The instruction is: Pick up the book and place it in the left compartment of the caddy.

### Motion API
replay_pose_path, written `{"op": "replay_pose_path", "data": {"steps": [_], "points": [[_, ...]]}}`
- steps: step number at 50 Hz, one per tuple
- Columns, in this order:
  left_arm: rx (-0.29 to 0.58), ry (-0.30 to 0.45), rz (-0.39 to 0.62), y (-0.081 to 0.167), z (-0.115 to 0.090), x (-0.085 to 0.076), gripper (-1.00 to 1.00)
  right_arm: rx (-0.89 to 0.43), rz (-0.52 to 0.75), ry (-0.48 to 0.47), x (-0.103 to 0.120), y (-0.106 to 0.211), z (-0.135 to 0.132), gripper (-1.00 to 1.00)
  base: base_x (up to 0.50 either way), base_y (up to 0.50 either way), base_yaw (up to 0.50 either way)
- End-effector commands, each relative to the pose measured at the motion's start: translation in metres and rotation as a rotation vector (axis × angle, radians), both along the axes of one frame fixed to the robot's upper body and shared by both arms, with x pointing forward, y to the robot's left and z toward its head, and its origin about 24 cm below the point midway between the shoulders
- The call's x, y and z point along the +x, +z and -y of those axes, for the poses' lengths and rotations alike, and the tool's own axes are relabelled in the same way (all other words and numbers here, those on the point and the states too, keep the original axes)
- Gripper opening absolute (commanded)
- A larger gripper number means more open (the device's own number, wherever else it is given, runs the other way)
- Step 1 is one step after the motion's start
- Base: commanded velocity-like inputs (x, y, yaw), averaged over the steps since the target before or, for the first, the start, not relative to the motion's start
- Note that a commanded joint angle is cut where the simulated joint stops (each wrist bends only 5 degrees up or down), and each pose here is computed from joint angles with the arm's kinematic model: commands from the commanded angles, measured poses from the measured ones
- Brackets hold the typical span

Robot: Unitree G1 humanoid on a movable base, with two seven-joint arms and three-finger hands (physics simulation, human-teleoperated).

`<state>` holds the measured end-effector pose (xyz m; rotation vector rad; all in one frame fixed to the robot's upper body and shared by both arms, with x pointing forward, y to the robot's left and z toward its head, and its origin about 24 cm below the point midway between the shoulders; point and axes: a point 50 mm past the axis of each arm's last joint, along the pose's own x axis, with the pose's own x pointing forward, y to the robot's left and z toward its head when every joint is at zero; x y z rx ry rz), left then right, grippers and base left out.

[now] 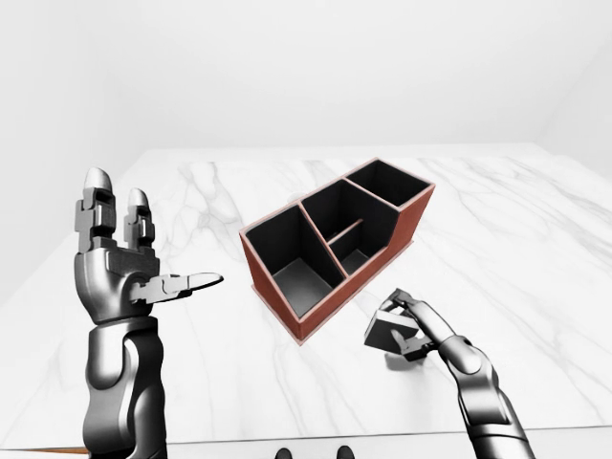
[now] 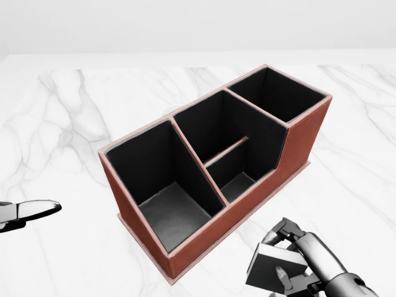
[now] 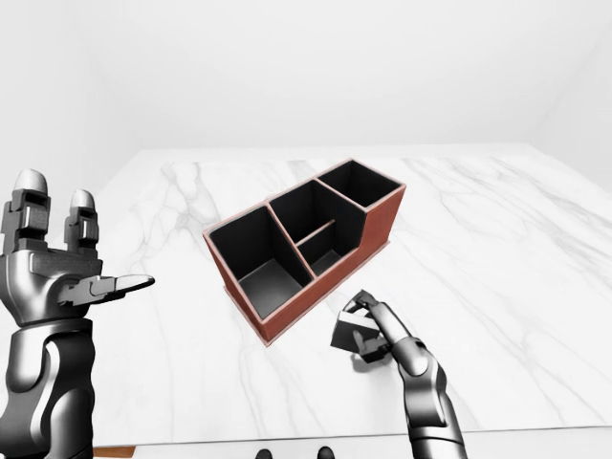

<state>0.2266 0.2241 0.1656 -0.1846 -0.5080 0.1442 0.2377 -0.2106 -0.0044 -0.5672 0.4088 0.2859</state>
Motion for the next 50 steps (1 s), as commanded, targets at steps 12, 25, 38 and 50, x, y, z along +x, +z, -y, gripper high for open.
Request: {"op": "replay_pose_path", "data": {"steps": [12, 25, 38, 50], "points": [[0.002, -0.003, -0.001, -0.001, 0.001, -0.001, 1.00, 0.005, 0.101, 0.023, 0.004, 0.023, -0.005, -1.00, 0.00, 0.00, 0.00], [0.003, -0.002, 0.004, 0.000, 0.001, -0.002, 1.00, -0.127, 0.272, 0.177, -0.003, 0.079, -0.023, -1.00, 0.00, 0.00, 0.00], [0.001, -0.002, -0.003, -0.001, 0.001, 0.000, 1.00, -0.313, 0.373, 0.317, -0.014, 0.116, -0.051, -1.00, 0.00, 0.00, 0.00], [0.001, -0.001, 0.003, 0.000, 0.001, -0.002, 1.00, -0.507, 0.513, 0.298, -0.025, 0.148, -0.065, -1.00, 0.00, 0.00, 0.00]]}}
